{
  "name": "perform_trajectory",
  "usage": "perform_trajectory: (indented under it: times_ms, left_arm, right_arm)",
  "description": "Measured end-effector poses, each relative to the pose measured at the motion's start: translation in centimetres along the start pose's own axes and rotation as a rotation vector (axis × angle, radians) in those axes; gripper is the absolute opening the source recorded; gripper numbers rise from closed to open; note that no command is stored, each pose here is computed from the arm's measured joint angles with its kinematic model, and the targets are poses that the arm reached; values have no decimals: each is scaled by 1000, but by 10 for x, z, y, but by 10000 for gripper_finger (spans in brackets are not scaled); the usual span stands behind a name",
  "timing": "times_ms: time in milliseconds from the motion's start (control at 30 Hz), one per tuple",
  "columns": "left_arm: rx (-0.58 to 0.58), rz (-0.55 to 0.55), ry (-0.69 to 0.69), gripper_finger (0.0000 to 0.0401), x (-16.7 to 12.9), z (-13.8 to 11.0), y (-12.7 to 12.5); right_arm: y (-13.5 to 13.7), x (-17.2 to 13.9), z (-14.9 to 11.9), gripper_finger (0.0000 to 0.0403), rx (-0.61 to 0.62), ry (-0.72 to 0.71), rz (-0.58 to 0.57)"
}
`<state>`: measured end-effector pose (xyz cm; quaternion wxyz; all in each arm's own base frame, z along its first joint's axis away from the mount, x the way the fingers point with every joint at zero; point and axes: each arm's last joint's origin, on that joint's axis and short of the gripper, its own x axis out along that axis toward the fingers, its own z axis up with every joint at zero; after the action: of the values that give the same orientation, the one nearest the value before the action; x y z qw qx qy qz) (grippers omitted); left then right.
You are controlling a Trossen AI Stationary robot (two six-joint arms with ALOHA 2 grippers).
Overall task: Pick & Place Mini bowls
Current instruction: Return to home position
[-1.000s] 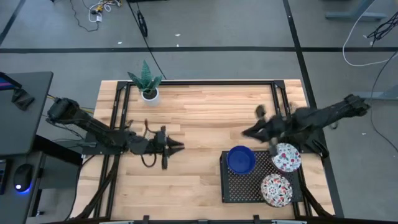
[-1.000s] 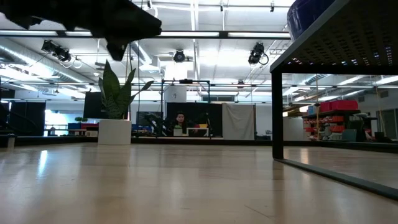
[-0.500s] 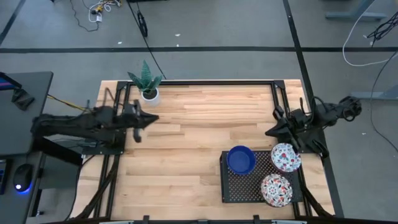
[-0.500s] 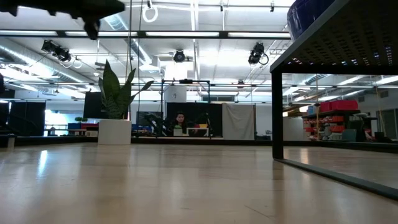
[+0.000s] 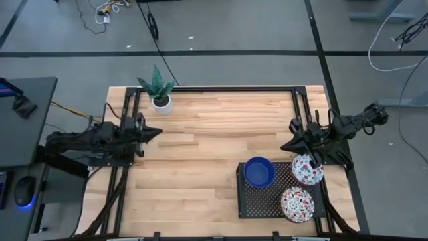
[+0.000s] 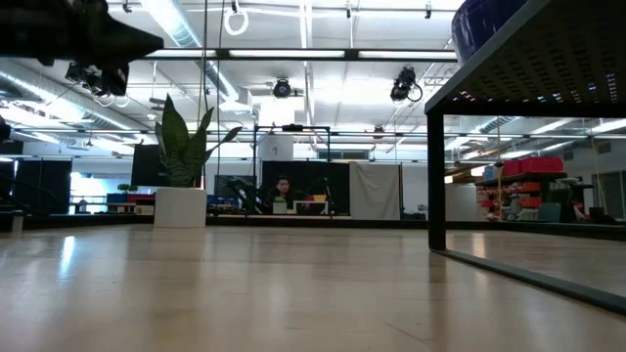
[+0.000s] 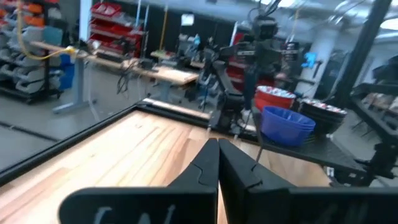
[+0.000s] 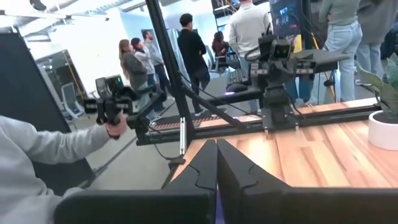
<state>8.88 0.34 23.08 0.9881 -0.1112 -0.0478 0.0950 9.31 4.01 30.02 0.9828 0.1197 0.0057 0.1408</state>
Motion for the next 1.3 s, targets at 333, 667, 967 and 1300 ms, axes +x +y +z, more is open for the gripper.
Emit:
perform_trajectory:
  times_ms: [333,667,967,1300]
  left_arm:
    - [-8,-68,-33,3,1,-44,7]
    - [37,-98,-32,2,3,-53,8]
    - [17,-86,42,21,3,-60,9]
    - [0,-85,36,29,3,-59,9]
  right_arm:
    - [0,0,1,6,20,-6,2]
    - [0,0,0,7,20,-5,3]
    - [-2,-5,-6,7,-19,60,-13]
    - [-11,-47,-8,4,-62,-101,-12]
